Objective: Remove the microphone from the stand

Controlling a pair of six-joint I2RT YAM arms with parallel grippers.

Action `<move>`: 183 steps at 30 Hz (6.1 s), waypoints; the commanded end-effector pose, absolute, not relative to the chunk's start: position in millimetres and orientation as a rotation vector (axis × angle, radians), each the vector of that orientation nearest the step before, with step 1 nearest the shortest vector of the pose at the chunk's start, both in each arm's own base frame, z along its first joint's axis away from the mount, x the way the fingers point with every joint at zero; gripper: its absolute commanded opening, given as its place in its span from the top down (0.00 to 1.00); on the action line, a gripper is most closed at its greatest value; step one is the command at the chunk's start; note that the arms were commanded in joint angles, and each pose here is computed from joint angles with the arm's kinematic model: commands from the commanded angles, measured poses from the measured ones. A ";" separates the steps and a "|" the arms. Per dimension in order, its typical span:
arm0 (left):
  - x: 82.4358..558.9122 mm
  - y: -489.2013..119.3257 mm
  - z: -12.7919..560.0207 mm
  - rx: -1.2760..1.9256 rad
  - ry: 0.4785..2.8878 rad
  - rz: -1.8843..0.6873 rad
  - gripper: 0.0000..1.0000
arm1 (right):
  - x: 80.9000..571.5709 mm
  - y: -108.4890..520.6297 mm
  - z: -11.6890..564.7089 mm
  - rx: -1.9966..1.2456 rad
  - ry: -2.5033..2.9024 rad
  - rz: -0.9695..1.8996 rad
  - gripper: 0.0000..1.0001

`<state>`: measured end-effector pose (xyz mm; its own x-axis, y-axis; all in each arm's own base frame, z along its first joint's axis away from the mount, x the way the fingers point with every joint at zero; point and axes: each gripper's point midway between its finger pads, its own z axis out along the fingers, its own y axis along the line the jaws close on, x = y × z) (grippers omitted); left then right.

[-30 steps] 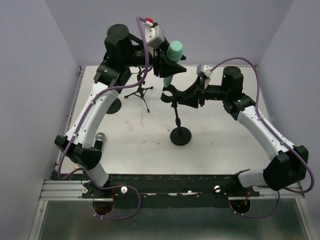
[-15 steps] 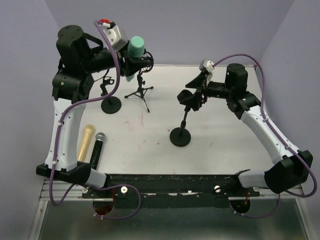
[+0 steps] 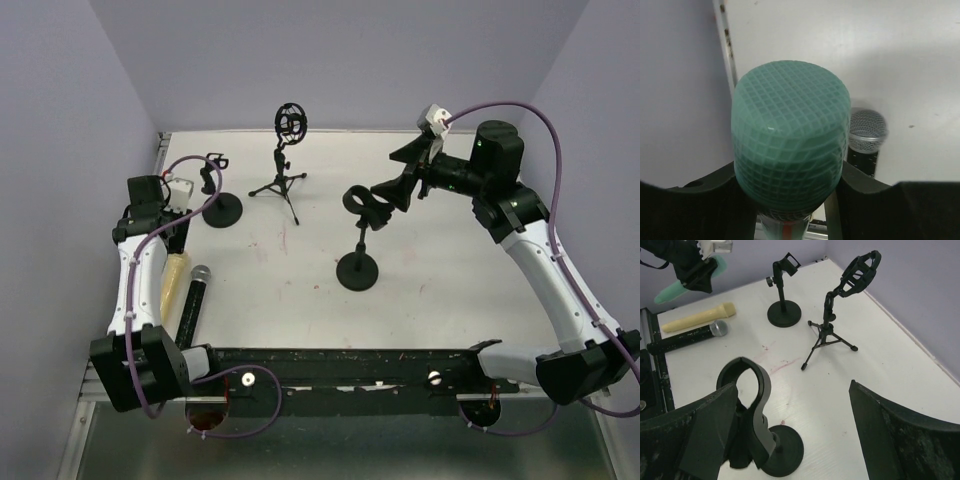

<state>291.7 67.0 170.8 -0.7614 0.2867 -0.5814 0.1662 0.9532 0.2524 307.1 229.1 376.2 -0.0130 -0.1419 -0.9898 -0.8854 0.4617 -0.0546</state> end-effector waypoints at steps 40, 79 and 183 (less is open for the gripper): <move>283.8 154.0 7.9 -0.225 2.805 0.086 0.42 | 325.1 245.7 386.7 -0.996 1.556 0.861 0.00; 314.5 -95.0 316.7 0.643 1.816 -0.551 0.35 | 298.0 214.3 378.9 -1.019 1.665 1.021 0.00; 319.4 -282.7 166.8 0.893 1.982 -0.483 0.90 | 356.7 240.0 272.8 -0.457 2.221 1.029 1.00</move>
